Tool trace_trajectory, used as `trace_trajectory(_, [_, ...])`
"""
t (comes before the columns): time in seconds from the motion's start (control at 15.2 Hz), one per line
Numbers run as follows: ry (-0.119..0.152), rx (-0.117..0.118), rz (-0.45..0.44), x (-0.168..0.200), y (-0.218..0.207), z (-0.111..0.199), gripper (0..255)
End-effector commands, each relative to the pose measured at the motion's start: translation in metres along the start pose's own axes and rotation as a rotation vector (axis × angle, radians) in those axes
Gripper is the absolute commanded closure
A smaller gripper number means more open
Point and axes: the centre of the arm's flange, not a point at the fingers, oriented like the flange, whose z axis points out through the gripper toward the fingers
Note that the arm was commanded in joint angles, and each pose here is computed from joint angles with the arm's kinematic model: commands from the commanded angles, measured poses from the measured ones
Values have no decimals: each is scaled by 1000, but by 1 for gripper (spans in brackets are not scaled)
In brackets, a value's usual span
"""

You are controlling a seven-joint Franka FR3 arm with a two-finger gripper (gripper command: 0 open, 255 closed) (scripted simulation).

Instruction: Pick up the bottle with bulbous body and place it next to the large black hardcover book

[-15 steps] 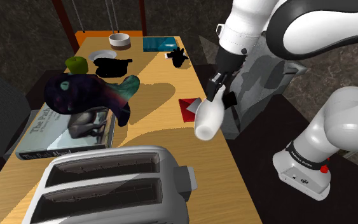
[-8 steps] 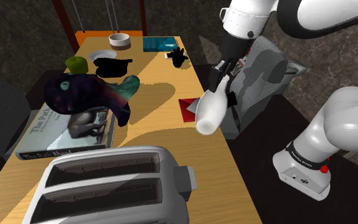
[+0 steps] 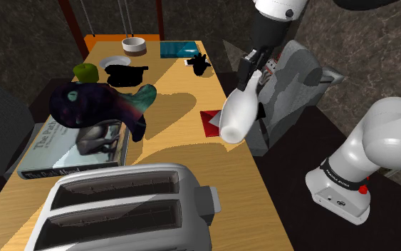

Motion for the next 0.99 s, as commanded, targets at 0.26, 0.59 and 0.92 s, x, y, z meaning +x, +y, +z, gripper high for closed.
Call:
trace_trajectory(0.26, [0, 0, 0, 3, 0, -32, 255])
trace_trajectory(0.59, [0, 0, 0, 7, 0, -58, 255])
trace_trajectory(0.92, [0, 0, 0, 10, 0, -84, 255])
